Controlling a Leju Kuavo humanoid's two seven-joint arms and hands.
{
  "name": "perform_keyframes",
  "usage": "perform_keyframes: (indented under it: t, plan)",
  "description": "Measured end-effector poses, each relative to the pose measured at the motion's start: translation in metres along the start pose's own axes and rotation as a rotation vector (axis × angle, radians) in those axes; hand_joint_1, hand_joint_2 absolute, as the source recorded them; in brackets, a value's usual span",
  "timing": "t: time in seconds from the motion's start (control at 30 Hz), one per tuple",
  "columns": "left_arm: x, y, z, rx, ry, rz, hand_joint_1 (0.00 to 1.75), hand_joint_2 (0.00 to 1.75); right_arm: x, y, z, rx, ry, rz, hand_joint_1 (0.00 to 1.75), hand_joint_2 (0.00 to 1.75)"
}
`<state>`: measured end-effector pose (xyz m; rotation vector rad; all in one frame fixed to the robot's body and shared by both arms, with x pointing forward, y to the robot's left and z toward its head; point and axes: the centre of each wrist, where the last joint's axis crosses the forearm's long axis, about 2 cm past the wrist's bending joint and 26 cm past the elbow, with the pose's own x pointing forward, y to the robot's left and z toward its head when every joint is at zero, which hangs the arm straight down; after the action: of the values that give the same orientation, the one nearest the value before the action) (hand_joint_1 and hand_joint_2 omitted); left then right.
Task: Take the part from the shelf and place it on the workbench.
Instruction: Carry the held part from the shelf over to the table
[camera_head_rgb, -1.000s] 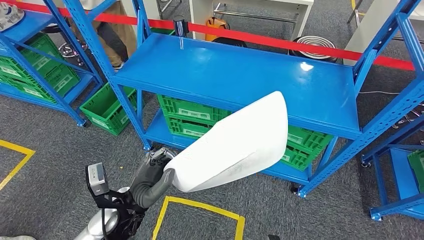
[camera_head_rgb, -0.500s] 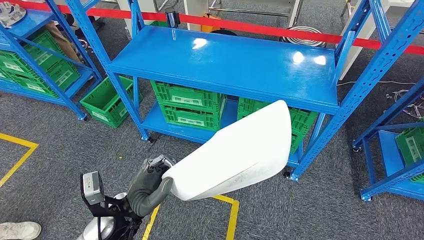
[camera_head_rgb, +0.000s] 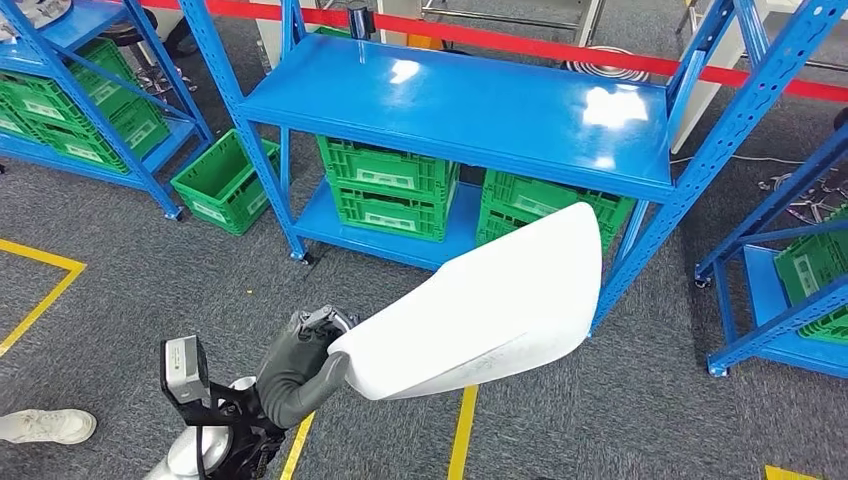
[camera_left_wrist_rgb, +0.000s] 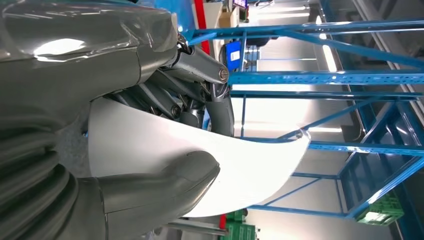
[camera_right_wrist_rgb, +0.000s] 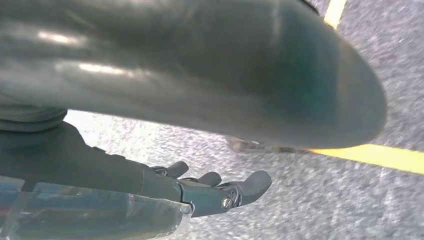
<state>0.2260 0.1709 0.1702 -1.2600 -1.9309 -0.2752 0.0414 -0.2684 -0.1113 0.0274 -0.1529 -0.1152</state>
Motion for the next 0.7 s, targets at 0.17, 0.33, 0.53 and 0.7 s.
perform_keyframes:
  t: [0.17, 0.33, 0.53, 0.7]
  plan:
    - [-0.001, 0.0, 0.0003, 0.005, 0.003, 0.003, 1.75, 1.75, 0.0025, -0.0016, -0.0001, -0.003, -0.004, 0.0, 0.0, 0.0]
    - [-0.0011, -0.0001, 0.0017, 0.007, 0.007, 0.003, 1.75, 1.75, 0.0034, -0.001, -0.0002, -0.002, -0.006, 0.002, 0.0, 0.0]
    - [-0.0012, -0.0003, 0.0047, 0.009, 0.015, -0.001, 1.75, 1.75, 0.0014, -0.0015, -0.0001, 0.002, -0.003, 0.017, 0.0, 0.0]
    - [-0.0002, -0.0002, 0.0065, 0.011, 0.015, -0.006, 1.75, 1.75, 0.0019, 0.0004, -0.0001, 0.008, -0.003, 0.034, 0.0, 0.0]
